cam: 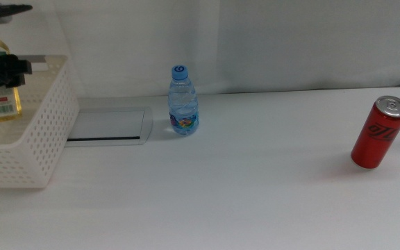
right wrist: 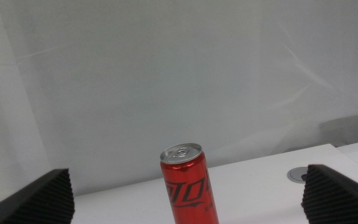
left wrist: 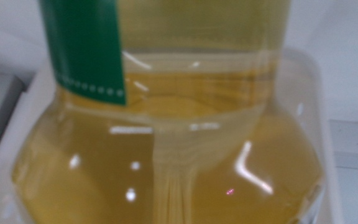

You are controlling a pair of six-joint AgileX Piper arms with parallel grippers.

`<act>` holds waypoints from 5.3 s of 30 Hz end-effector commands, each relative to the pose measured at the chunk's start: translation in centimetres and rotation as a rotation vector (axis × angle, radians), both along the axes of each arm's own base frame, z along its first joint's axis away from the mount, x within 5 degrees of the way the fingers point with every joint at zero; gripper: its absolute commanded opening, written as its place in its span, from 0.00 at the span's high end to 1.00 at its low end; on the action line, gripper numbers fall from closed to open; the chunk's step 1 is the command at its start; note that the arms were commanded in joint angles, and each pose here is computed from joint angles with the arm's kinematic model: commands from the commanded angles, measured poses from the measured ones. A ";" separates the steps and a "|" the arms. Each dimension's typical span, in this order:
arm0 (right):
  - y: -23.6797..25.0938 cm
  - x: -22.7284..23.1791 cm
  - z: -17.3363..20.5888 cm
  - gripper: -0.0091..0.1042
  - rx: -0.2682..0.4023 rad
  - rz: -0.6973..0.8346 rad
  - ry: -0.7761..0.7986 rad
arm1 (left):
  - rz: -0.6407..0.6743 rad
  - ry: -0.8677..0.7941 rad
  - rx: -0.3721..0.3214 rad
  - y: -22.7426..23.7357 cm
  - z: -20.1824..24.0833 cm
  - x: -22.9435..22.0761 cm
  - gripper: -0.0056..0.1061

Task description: Use arms to grab the bottles and put them into the dustbin to the left of the table.

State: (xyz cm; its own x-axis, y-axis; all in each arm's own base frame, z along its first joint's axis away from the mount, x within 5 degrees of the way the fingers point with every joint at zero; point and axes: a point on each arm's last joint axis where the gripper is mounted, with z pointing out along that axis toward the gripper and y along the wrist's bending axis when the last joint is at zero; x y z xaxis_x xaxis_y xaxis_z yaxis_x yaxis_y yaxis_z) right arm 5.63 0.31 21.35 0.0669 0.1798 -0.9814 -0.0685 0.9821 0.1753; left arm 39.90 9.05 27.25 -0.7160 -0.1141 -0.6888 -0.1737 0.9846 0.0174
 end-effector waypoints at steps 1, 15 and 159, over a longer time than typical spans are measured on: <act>0.0 -0.1 -1.1 0.01 -0.012 -0.006 -0.002 | 0.005 -0.047 0.004 0.2 0.4 0.8 0.98; 0.0 -0.1 -1.1 0.01 -0.015 -0.006 -0.002 | -0.012 0.099 0.001 0.7 -4.9 2.3 0.98; 0.0 -0.1 -1.1 0.01 -0.023 -0.007 -0.010 | -0.544 -0.548 -0.196 -25.2 -13.0 4.3 0.98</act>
